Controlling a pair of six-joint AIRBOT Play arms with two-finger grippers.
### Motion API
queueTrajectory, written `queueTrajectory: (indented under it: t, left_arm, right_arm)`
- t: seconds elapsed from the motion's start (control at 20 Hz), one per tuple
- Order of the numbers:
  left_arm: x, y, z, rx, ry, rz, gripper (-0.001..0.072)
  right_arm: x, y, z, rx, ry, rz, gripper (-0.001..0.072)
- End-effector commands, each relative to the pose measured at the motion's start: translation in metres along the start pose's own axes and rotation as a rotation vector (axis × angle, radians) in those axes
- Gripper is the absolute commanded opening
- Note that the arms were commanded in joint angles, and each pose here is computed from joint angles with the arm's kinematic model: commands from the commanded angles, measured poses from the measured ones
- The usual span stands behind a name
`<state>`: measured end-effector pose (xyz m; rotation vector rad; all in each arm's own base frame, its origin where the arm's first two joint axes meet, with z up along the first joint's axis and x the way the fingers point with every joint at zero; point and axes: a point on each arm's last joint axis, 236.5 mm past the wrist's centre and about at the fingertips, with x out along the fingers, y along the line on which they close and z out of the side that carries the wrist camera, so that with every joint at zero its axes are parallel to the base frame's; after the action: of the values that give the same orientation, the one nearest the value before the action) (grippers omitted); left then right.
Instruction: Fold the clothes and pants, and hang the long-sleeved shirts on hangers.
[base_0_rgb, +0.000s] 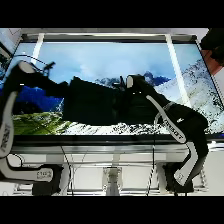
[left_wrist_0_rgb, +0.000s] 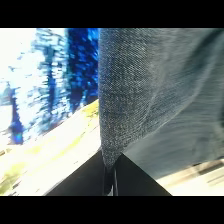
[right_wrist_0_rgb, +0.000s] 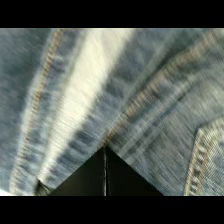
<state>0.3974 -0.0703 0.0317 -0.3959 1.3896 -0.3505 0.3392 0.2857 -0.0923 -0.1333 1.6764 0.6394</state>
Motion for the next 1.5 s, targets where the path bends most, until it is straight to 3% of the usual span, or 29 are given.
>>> queueTrajectory:
  t: [0.0, 0.45, 0.6, 0.7, 1.0, 1.3, 1.45]
  left_arm:
    - [-0.063, -0.008, -0.007, 0.011, -0.079, 0.004, 0.0025]
    - [-0.154, -0.158, 0.005, 0.180, -0.239, -0.163, 0.0024]
    - [-0.149, -0.181, -0.007, 0.174, -0.152, -0.160, 0.0023]
    - [-0.137, -0.187, -0.007, 0.171, -0.115, -0.131, 0.0023]
    - [-0.068, -0.220, -0.010, 0.136, -0.001, -0.113, 0.0021]
    - [0.047, -0.321, -0.021, 0.182, 0.038, -0.253, 0.0021]
    - [0.099, -0.387, -0.026, 0.140, 0.011, -0.429, 0.0021]
  right_arm:
    - [0.015, 0.045, 0.028, -0.049, -0.129, 0.039, 0.0026]
    - [0.024, 0.115, 0.058, -0.048, -0.201, 0.234, 0.0026]
    - [-0.032, 0.053, 0.037, -0.108, -0.078, 0.062, 0.0026]
    - [-0.088, -0.004, 0.021, -0.054, -0.052, -0.041, 0.0026]
    - [-0.233, -0.113, -0.025, 0.187, -0.276, -0.087, 0.0026]
    - [-0.273, -0.157, -0.051, 0.265, -0.365, -0.100, 0.0026]
    - [-0.273, -0.154, -0.049, 0.252, -0.374, -0.083, 0.0026]
